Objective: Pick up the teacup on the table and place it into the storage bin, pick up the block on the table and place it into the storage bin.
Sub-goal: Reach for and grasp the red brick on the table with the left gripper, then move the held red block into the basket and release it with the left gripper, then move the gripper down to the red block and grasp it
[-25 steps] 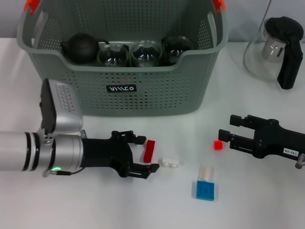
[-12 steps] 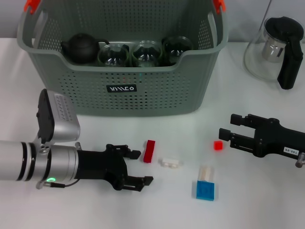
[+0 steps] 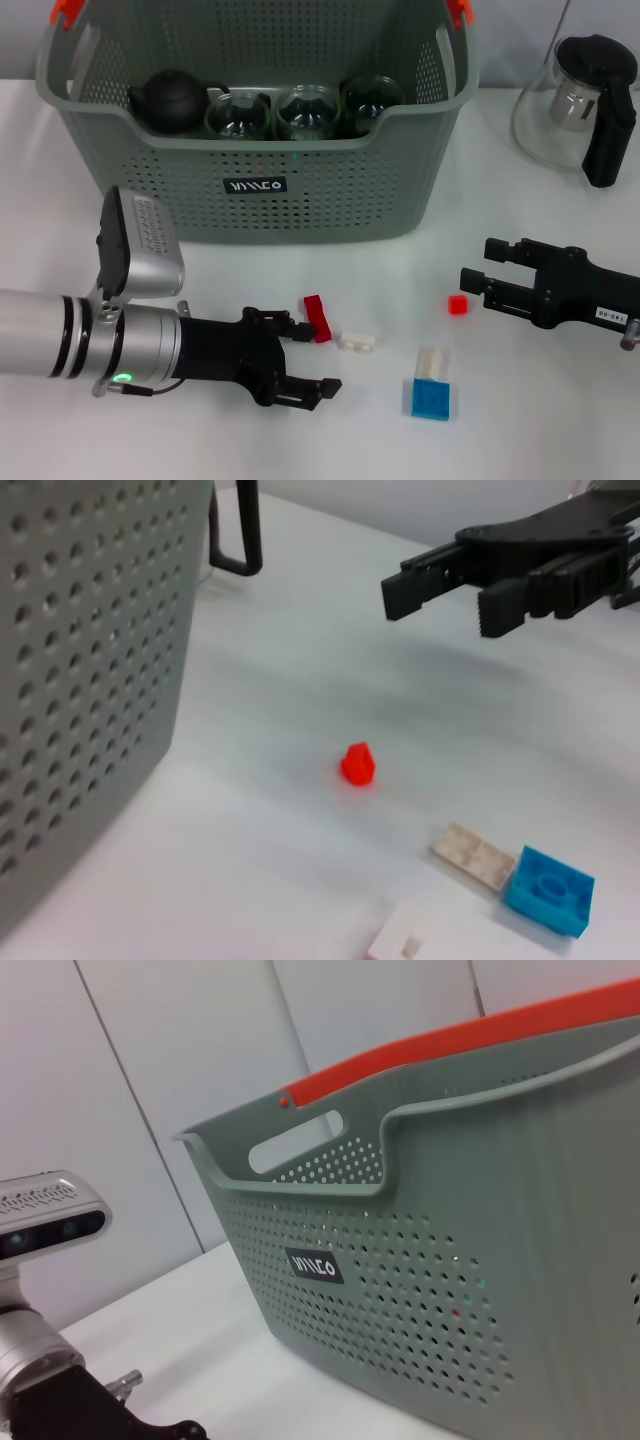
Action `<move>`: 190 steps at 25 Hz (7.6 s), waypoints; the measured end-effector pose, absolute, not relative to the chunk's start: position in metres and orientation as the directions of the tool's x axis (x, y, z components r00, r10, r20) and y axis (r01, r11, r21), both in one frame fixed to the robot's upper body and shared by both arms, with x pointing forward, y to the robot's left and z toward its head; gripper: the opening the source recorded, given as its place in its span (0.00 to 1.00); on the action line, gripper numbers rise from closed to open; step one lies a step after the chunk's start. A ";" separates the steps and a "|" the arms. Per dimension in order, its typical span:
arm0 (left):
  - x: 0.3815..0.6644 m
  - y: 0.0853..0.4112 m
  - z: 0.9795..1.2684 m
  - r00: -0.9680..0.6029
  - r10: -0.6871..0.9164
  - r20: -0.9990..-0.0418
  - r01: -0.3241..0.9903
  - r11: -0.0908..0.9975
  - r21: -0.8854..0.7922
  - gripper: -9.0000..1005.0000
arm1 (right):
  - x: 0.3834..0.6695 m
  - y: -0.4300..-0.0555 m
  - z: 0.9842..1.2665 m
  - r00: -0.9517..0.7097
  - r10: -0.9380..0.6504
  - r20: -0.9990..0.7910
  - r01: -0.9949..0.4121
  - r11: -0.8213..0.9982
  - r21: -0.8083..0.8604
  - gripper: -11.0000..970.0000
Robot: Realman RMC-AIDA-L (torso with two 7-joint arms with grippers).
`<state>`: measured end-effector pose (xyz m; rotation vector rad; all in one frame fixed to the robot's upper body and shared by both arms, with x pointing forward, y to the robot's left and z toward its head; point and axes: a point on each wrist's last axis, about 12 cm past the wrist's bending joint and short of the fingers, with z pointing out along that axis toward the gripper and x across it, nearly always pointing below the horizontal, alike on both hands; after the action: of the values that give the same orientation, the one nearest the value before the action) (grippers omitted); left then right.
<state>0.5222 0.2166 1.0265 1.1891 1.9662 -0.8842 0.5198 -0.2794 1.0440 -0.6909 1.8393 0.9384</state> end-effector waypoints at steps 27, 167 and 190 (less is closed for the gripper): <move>0.538 0.212 1.023 -0.140 0.485 -0.863 0.932 0.360 0.051 0.81 | 0.520 -0.279 1.044 -0.414 -0.065 -0.908 -0.772 0.553 0.312 0.74; 0.493 0.262 1.040 -0.138 0.003 -0.990 0.828 0.549 -0.113 0.87 | 0.594 -0.212 1.101 -0.398 -0.747 -0.533 -0.902 0.424 0.079 0.62; 0.493 0.259 1.037 -0.143 -0.004 -0.990 0.821 0.558 -0.121 0.87 | 0.598 -0.196 1.089 -0.401 -0.771 -0.494 -0.900 0.432 0.056 0.51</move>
<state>0.4934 0.2589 1.0366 0.7170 1.5597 -0.8340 0.5979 -0.1962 1.0893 -1.4196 2.2944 0.4450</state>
